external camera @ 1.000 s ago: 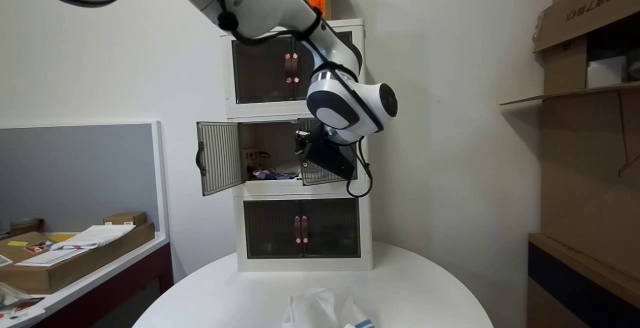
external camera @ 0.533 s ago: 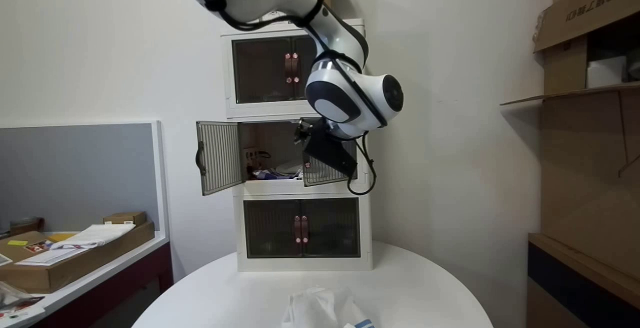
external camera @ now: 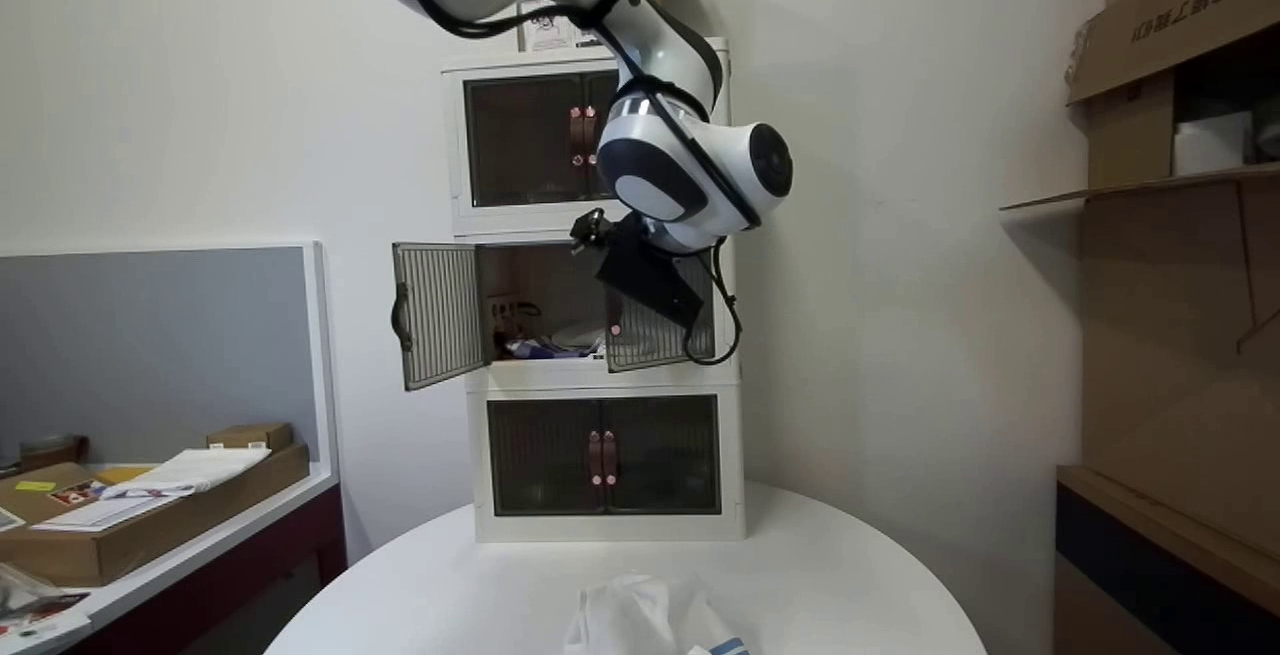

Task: Open the right door on the second cabinet

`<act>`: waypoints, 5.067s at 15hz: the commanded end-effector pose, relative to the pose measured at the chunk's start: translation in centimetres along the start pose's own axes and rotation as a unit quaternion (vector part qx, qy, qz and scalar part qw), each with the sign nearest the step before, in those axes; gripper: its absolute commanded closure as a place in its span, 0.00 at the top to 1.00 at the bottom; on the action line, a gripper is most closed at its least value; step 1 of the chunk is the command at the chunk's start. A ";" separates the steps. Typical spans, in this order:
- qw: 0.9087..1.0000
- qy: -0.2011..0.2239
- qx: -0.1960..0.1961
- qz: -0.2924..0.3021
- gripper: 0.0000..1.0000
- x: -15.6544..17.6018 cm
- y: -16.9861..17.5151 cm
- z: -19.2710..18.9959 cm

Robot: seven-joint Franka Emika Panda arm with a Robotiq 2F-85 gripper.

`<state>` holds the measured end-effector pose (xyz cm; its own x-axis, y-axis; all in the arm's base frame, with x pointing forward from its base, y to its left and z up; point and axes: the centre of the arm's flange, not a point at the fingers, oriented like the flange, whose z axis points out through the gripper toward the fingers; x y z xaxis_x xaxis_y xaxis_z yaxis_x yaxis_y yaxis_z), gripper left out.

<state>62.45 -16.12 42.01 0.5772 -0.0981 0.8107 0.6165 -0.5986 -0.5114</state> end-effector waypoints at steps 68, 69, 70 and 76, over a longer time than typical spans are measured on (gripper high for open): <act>0.848 -0.351 -0.365 0.158 1.00 15.9 -5.0 10.5; 0.851 -0.341 -0.366 0.158 1.00 16.1 -4.7 10.7; 0.854 -0.334 -0.364 0.159 1.00 16.1 -4.5 11.0; 0.864 -0.298 -0.376 0.150 1.00 16.5 -3.7 13.0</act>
<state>74.62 -5.88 53.13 0.9738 -0.0216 0.2262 0.0165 -0.9862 -0.1650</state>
